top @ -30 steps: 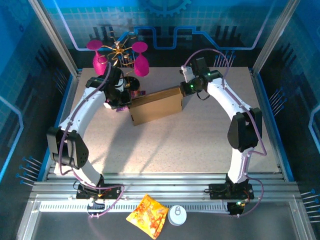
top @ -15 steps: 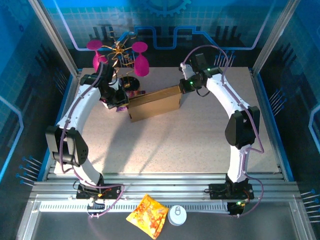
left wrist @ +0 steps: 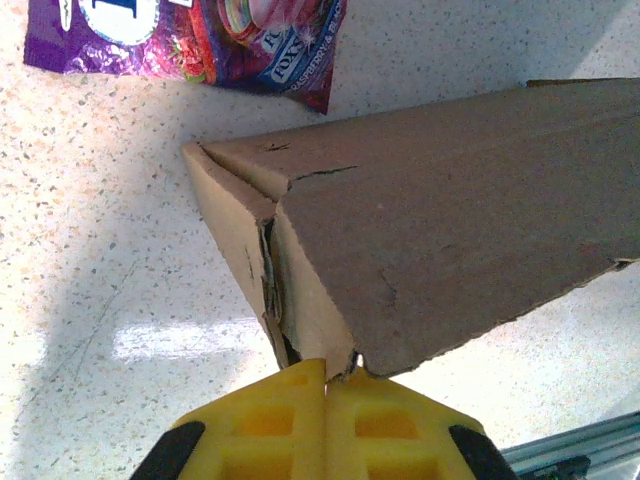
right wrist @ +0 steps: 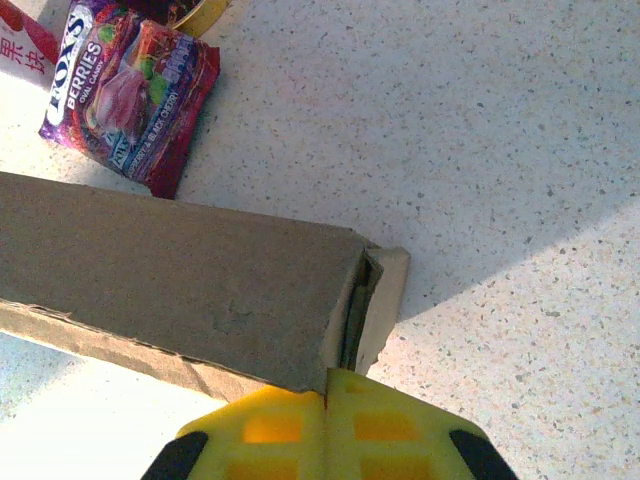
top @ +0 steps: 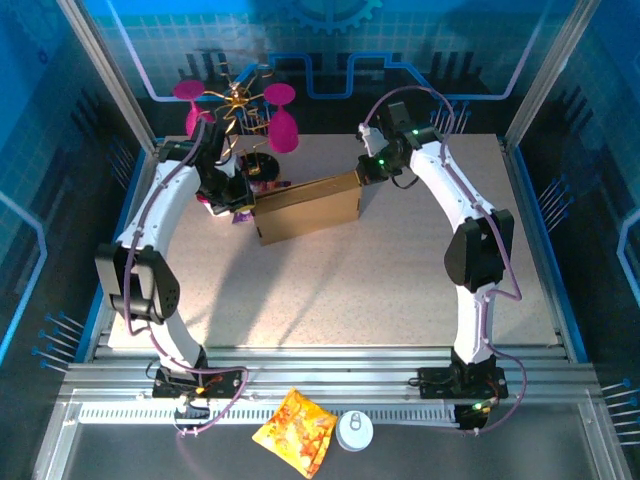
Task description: Fold the paper box
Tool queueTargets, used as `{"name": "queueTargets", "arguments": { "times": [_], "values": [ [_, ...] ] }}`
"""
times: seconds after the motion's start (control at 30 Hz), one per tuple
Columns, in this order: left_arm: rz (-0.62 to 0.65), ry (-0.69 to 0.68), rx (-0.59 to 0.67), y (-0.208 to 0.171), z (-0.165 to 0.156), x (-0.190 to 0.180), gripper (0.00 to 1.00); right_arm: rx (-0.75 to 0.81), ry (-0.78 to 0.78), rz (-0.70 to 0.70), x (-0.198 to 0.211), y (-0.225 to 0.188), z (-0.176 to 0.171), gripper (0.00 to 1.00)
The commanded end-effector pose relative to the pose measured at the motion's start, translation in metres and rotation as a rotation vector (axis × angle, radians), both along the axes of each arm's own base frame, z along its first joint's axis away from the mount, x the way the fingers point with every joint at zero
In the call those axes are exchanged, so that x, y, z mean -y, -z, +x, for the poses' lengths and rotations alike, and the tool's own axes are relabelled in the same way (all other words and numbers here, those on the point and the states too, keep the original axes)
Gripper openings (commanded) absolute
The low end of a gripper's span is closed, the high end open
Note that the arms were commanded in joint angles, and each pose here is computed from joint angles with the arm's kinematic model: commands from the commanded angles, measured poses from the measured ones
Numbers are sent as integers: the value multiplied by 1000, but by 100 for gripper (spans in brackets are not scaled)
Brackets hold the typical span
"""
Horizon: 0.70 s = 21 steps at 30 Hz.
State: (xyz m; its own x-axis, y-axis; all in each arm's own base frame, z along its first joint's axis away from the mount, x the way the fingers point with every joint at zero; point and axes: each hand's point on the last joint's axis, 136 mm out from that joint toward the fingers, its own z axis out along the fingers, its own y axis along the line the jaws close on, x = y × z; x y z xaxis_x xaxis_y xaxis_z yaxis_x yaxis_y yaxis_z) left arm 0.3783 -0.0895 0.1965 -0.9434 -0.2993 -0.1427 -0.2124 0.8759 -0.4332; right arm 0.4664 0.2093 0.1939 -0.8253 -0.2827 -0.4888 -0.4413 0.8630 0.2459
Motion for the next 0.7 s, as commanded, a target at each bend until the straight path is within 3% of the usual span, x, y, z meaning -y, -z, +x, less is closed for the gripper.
{"name": "queueTargets", "arguments": {
  "times": [0.0, 0.57, 0.67],
  "values": [
    [44, 5, -44, 1, -9, -12, 0, -44, 28, -18, 7, 7, -1, 0],
    [8, -22, -53, 23, -14, -8, 0, 72, -11, -11, -1, 17, -8, 0],
    [-18, -59, -29, 10, -15, -6, 16, 81, -8, -16, 1, 15, -8, 0]
  ]
}}
